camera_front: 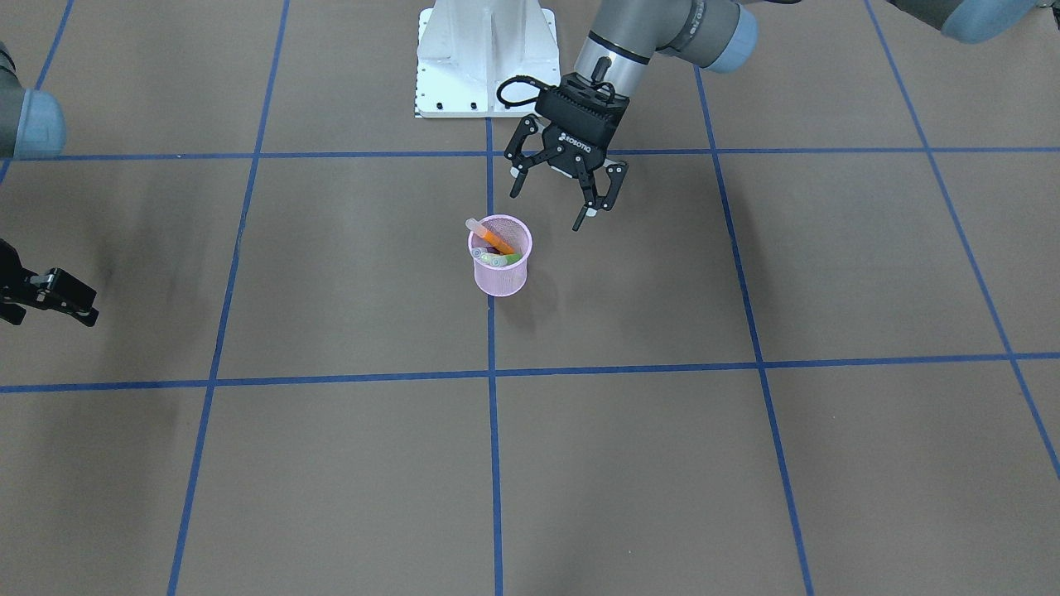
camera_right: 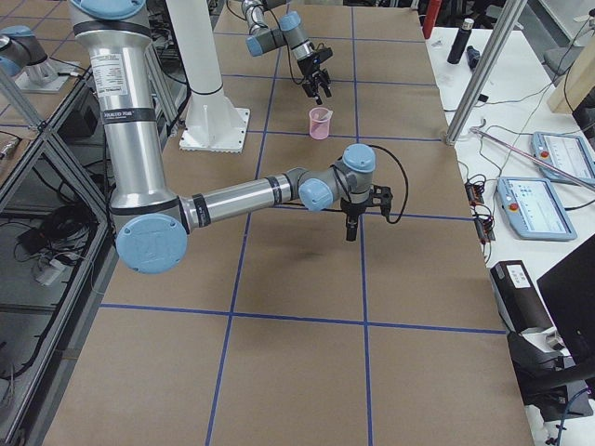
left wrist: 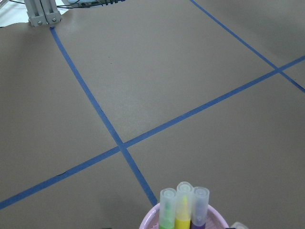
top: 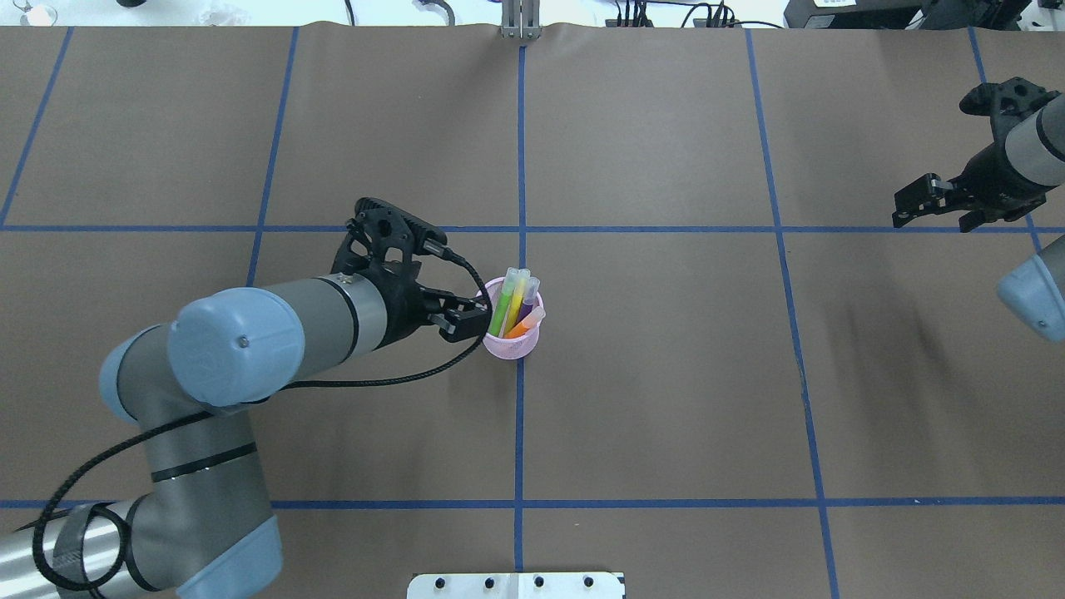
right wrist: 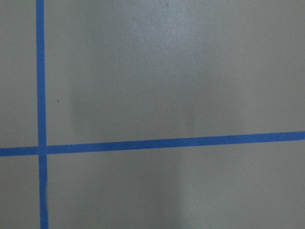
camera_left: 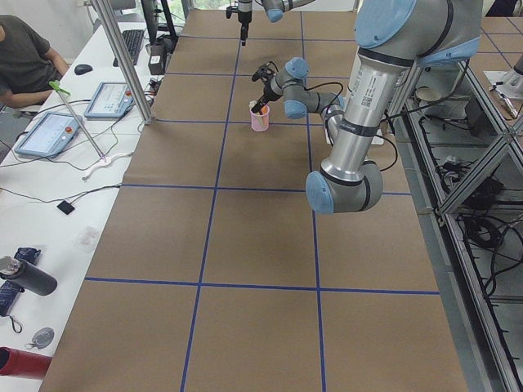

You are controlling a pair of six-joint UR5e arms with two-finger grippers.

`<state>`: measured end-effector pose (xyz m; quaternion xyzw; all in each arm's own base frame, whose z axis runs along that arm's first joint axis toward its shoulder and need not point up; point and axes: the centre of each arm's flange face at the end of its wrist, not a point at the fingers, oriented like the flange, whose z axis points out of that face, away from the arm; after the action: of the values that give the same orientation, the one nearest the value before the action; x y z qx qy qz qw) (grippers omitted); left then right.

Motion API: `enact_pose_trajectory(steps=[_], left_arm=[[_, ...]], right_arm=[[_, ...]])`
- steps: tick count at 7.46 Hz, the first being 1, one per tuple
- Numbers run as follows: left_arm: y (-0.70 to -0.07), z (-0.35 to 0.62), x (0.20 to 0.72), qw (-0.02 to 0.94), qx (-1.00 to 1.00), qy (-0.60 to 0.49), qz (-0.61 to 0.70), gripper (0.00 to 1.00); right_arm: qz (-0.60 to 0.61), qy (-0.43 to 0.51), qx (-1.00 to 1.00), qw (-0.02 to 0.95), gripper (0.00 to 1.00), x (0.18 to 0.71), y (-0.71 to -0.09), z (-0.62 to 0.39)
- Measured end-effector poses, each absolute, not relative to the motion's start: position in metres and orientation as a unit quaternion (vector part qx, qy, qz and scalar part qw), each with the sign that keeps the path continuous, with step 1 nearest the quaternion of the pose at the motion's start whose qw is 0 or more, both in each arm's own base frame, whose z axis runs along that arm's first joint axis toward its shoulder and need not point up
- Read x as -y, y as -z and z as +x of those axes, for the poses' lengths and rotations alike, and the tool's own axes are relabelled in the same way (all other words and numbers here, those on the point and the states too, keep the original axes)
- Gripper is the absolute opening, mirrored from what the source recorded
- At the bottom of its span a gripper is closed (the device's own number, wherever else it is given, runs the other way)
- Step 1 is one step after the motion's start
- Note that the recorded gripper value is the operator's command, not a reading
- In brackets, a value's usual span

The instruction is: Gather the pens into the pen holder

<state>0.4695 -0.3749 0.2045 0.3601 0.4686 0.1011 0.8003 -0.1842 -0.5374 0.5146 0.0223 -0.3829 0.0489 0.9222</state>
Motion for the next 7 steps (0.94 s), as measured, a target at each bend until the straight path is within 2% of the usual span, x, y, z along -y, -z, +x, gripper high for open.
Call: enact_pose_trajectory(steps=[2, 5, 7], left_arm=[[-0.257, 0.403, 0.415, 0.823, -0.472, -0.105, 0.297, 0.99], [-0.343, 0.252, 0.485, 0.851, -0.464, -0.109, 0.222, 0.99], [-0.393, 0.157, 0.525, 0.885, -0.434, -0.064, 0.154, 0.98]], right_arm=[[0.026, -0.072, 0.380, 0.922, 0.99, 0.545, -0.522, -0.158], [0.032, -0.129, 0.381, 0.915, 0.99, 0.552, -0.536, -0.088], [0.027, -0.147, 0.382, 0.912, 0.99, 0.538, -0.557, -0.050]])
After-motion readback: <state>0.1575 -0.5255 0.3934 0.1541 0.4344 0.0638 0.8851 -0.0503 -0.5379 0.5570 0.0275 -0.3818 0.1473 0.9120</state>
